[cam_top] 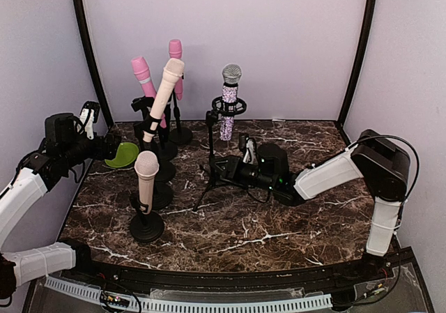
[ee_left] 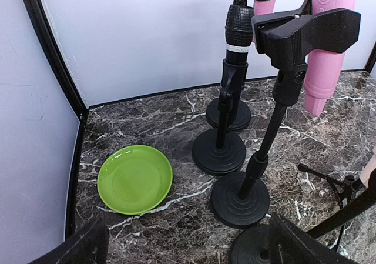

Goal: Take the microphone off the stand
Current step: Unscrew the knob on the stand of the microphone stand.

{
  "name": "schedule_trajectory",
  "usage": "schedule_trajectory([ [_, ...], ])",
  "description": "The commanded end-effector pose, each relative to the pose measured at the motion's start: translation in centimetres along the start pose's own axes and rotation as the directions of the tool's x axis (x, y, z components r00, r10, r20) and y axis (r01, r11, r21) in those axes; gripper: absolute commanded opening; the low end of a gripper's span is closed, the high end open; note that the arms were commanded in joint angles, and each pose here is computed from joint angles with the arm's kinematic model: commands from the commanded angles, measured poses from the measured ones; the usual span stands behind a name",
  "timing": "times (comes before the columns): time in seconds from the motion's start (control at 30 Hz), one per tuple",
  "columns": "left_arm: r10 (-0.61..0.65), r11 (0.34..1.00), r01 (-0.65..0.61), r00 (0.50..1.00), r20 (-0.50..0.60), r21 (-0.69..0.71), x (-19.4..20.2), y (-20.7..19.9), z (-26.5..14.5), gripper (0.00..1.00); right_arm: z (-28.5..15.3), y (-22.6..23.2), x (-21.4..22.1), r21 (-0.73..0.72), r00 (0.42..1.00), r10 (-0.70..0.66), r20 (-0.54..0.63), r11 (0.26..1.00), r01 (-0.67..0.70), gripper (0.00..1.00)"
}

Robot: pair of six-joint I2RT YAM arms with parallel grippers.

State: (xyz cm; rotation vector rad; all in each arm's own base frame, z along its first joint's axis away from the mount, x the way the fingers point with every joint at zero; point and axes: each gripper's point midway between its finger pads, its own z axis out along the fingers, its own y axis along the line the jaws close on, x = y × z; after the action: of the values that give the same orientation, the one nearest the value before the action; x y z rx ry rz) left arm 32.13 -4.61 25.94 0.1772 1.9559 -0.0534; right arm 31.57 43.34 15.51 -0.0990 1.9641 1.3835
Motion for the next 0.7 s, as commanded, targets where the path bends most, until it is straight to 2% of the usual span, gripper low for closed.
schedule_trajectory([
  [0.0,0.007,1.0,-0.006,1.0,0.028,-0.011,-0.48,0.3,-0.38,0.96,0.18,0.32,-1.08,-0.005,0.999,-0.006,0.039,1.0,0.006,0.33],
  [0.43,0.005,1.0,-0.005,1.0,0.03,-0.001,-0.57,0.12,-0.32,0.96,-0.23,0.37,-1.55,0.027,0.999,-0.032,0.043,0.999,0.031,0.11],
  [0.67,0.005,1.0,-0.005,1.0,0.029,-0.003,-0.53,0.16,-0.32,0.96,-0.38,-0.03,-1.63,0.074,0.998,-0.056,0.038,0.996,0.053,0.04],
])
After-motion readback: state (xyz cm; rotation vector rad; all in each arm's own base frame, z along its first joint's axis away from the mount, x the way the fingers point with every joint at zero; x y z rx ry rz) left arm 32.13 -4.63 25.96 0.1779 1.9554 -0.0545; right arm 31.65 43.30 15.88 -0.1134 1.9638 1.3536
